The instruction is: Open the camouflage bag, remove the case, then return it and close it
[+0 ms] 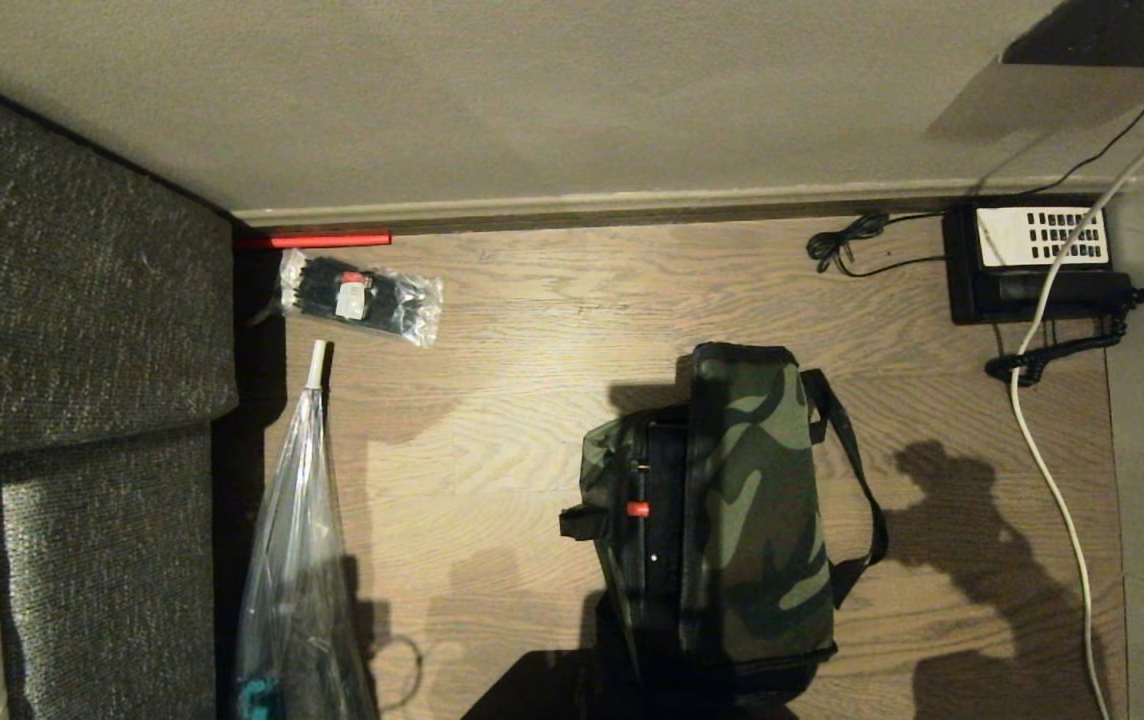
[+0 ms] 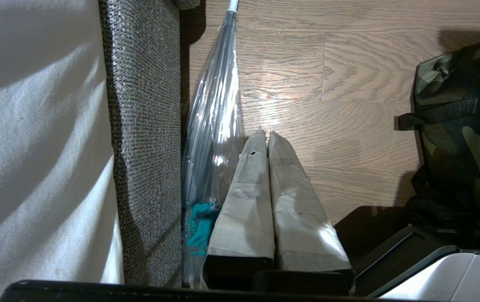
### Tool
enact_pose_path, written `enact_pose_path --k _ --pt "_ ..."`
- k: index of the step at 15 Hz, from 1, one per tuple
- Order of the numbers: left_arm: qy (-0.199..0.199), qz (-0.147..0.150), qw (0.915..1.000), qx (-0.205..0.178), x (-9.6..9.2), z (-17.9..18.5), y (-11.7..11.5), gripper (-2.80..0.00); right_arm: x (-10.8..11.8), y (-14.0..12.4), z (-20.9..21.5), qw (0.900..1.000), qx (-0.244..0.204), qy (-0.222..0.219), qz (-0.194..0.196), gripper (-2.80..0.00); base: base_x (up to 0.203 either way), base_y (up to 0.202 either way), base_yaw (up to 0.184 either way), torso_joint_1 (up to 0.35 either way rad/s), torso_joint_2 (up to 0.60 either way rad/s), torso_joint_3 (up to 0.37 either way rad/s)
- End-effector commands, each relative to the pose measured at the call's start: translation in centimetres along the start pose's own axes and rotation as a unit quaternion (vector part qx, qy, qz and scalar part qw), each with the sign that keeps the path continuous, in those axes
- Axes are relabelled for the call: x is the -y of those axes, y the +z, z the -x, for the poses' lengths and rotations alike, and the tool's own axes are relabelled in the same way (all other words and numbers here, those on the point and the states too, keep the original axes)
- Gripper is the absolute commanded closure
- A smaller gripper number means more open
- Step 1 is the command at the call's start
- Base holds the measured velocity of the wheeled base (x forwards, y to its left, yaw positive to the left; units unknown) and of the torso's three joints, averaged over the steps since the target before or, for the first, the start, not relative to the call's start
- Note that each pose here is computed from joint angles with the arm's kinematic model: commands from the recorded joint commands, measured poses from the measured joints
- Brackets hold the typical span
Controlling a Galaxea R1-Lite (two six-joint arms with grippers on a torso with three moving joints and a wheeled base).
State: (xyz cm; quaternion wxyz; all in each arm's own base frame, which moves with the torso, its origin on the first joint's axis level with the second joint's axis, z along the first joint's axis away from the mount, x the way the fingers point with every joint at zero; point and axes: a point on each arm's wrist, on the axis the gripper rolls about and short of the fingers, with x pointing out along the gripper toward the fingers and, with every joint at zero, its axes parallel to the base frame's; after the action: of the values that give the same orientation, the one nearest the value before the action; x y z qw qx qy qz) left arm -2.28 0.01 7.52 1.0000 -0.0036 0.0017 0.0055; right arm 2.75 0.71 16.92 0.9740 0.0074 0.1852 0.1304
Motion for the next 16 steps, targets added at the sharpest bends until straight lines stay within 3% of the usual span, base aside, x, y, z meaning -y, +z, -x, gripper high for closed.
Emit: enact_pose_path --k 1,3,7,8,16 --pt "0.001 0.000 1.0000 -0.001 0.0 0.0 -0.1 0.00 0.0 -6.2 1.4 0.998 0.040 -0.044 0.031 0.00 0.000 0.000 0.000 0.000 0.00 0.000" --pt "0.001 0.000 1.0000 -0.001 0.0 0.0 -0.1 0.00 0.0 -8.8 1.1 0.993 0.069 -0.085 0.047 0.00 0.000 0.000 0.000 0.000 0.00 0.000" --pt "0.001 0.000 1.0000 -0.001 0.0 0.0 -0.1 0.00 0.0 -10.1 1.4 0.975 0.184 -0.122 0.035 0.00 0.000 0.000 0.000 0.000 0.00 0.000" --pt "0.001 0.000 1.0000 -0.001 0.0 0.0 -0.1 0.00 0.0 -10.4 1.5 0.972 0.194 -0.124 0.037 0.00 0.000 0.000 0.000 0.000 0.00 0.000" --pt "0.001 0.000 1.0000 -0.001 0.0 0.0 -0.1 0.00 0.0 -10.5 1.4 0.974 0.188 -0.123 0.015 0.00 0.000 0.000 0.000 0.000 0.00 0.000"
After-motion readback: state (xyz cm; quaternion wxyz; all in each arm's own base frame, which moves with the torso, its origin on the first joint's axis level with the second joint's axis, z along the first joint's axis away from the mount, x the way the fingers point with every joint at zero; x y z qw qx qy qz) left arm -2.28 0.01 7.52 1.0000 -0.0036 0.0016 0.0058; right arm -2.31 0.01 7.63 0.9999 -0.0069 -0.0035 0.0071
